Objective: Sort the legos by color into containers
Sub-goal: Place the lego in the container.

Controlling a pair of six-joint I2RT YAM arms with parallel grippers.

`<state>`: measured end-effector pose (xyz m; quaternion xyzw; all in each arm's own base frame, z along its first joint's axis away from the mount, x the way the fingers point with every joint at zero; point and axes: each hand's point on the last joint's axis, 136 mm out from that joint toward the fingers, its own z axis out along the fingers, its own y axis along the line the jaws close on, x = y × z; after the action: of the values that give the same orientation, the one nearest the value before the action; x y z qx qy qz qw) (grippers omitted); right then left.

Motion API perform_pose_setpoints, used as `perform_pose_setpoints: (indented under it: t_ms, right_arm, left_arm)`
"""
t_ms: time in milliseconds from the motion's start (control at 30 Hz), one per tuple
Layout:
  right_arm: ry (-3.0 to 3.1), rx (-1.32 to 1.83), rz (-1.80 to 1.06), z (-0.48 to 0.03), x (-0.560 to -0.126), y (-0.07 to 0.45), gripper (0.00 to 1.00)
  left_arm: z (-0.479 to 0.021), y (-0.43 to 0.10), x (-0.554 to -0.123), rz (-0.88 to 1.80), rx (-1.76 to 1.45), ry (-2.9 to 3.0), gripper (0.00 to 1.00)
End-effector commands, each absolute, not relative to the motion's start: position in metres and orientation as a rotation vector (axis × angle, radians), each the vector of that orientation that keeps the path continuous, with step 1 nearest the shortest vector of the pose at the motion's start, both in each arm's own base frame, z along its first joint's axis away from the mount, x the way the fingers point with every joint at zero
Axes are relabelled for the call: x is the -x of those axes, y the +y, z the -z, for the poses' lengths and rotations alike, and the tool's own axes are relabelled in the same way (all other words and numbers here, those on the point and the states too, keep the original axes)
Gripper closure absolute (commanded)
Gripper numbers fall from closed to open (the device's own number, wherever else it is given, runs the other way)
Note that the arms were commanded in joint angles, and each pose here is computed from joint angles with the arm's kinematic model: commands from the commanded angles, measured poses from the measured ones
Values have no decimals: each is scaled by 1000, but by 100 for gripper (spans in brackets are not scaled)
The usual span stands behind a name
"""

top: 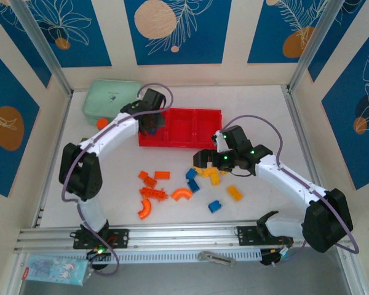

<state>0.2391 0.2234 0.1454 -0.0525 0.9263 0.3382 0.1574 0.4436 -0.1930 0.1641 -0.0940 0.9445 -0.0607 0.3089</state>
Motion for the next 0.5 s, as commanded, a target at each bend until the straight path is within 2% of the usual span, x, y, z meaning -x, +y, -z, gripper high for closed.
perform_pose_setpoints:
  t_ms: [0, 67, 167, 267, 467]
  right_arm:
    - [2624, 151, -977, -157, -247, 226, 1]
    - [2625, 139, -973, -157, -249, 224, 1]
    - [2623, 123, -979, -158, -252, 222, 1]
    - [2619, 119, -977, -160, -253, 220, 1]
    - [2633, 109, -965, -159, -248, 215, 1]
  left_arm:
    - [-147, -193, -465, 163, 209, 2526, 67]
    - [-143, -194, -475, 174, 221, 2534, 67]
    - [-139, -196, -482, 183, 207, 2559, 56]
    - [-147, -199, -482, 203, 180, 2543, 50]
    - [-164, -205, -467, 286, 135, 2543, 45]
